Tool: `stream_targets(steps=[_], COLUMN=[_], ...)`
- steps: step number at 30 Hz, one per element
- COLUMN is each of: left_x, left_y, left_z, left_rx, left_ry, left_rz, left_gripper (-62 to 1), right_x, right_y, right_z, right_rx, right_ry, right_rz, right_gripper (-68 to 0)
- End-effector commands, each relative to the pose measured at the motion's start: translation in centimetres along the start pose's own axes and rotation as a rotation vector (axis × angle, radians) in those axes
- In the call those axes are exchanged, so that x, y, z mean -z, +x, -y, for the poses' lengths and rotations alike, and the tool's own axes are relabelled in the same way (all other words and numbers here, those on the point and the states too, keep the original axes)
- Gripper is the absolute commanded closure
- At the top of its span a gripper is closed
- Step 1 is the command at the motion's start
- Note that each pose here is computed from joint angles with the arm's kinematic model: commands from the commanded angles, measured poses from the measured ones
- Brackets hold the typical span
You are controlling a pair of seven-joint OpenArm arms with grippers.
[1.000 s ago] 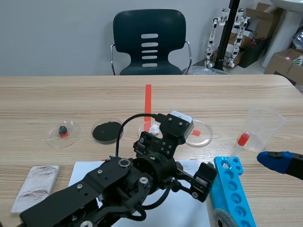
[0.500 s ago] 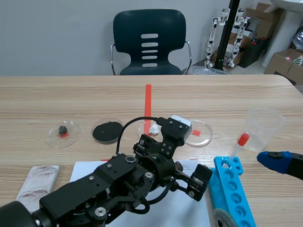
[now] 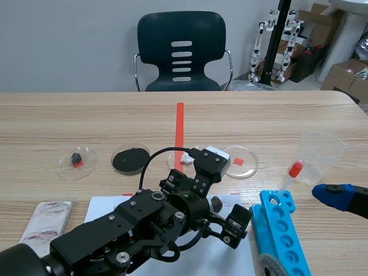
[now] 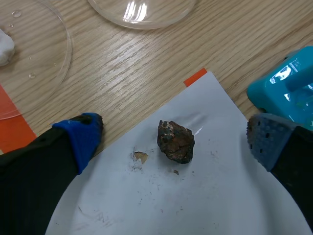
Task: Pick up the right mineral with the left hand
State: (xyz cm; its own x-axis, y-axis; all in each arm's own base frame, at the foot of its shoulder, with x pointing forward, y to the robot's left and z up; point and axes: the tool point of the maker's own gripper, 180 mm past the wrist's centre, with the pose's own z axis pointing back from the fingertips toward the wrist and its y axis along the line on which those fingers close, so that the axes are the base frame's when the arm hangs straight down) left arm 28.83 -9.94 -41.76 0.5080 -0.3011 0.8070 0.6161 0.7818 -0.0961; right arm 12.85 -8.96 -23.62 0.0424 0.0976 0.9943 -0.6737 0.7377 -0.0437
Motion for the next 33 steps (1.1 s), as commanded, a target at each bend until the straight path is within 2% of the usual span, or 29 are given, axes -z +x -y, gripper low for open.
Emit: stream_targets(steps=[1,5,13,16,20,33], left_x=[0.20,0.21,0.20,0.21,0.21,0.21], left_y=[1.66,1.69,1.65,1.46,1.16,0.77], left_z=[0.58,0.61,0.62,0.62,0.63,0.63], left_rx=[-0.010,-0.011,-0.017,-0.017,-0.017,-0.017], left_ry=[-0.013,-0.014,-0.015,-0.015,-0.015,-0.015], left_rz=[0.039,0.040,0.039,0.028,0.012,-0.010], left_gripper=[-54.7,-46.3,-35.4,-32.2,-31.6,-10.0], right_x=[0.42,0.42,0.42,0.42,0.42,0.42], right_y=[1.12,1.12,1.12,1.12,1.12,1.12], right_z=[0.09,0.09,0.09,0.09,0.09,0.09], right_rx=[-0.005,-0.005,-0.005,-0.005,-0.005,-0.005], right_ry=[0.001,0.001,0.001,0.001,0.001,0.001], right_rz=[0.043,0.043,0.043,0.043,0.043,0.043], right_gripper=[-59.1,-59.1,-59.1,-59.1,-59.1,-59.1])
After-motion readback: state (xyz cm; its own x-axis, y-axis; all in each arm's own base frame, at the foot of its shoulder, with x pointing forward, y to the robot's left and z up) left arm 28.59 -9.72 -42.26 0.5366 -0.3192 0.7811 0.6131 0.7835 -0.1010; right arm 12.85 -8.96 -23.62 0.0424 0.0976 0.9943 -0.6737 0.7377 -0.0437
